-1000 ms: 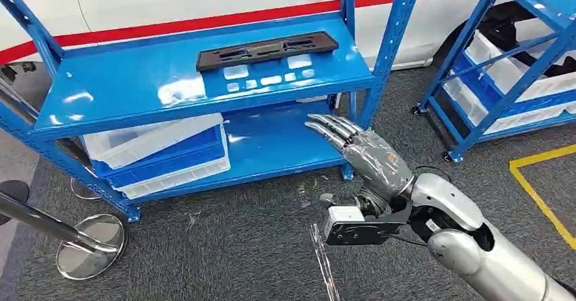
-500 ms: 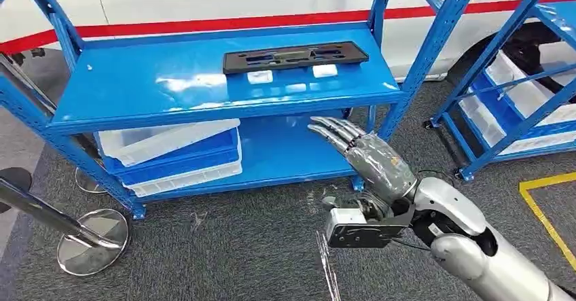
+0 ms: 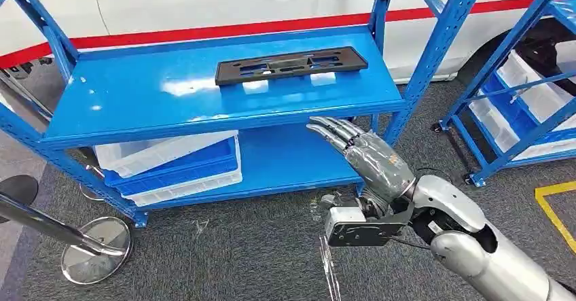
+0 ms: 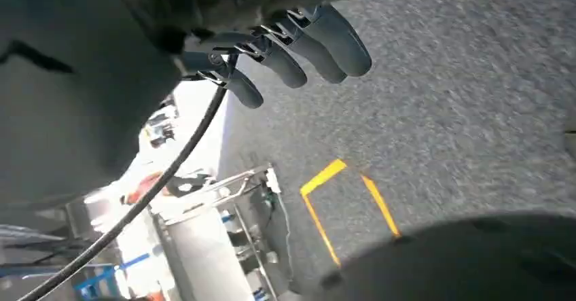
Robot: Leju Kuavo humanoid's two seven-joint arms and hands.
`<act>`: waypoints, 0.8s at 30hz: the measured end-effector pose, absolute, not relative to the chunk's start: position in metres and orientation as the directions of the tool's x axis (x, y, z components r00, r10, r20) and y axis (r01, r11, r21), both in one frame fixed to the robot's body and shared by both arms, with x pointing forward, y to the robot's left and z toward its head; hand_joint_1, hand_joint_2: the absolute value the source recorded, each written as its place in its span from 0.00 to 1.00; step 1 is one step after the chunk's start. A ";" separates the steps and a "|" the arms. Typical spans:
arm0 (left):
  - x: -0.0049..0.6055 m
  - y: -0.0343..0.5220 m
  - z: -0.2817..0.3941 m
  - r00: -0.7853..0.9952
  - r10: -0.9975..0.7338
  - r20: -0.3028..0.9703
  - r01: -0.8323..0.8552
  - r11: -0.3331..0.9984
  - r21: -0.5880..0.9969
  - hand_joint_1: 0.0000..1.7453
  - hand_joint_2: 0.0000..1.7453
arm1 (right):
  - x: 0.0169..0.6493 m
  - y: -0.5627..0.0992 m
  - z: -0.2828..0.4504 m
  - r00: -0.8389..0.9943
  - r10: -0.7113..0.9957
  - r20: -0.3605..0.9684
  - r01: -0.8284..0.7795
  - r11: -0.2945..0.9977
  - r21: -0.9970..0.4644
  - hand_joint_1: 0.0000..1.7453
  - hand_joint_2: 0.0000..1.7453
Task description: Take the parts from the cabinet and place them on the table.
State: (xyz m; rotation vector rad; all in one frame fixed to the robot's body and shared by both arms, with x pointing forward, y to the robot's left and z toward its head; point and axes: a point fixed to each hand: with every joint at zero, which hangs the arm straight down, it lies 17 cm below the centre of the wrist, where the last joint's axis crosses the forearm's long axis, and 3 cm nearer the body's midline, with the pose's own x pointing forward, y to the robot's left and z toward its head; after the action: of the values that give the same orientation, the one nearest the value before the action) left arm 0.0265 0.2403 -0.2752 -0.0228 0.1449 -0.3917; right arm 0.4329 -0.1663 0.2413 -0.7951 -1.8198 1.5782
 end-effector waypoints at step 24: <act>0.026 0.239 -0.275 0.903 -0.406 -0.143 0.403 0.914 -0.051 0.00 0.00 | 0.483 -0.236 0.207 -0.435 0.885 0.165 -0.023 0.172 -0.985 0.00 1.00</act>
State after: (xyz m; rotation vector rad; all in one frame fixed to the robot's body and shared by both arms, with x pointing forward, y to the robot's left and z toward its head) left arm 0.0263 0.2388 -0.2746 -0.0205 0.1526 -0.4178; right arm 0.4834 -0.2357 0.2069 -0.8409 -1.6205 1.3820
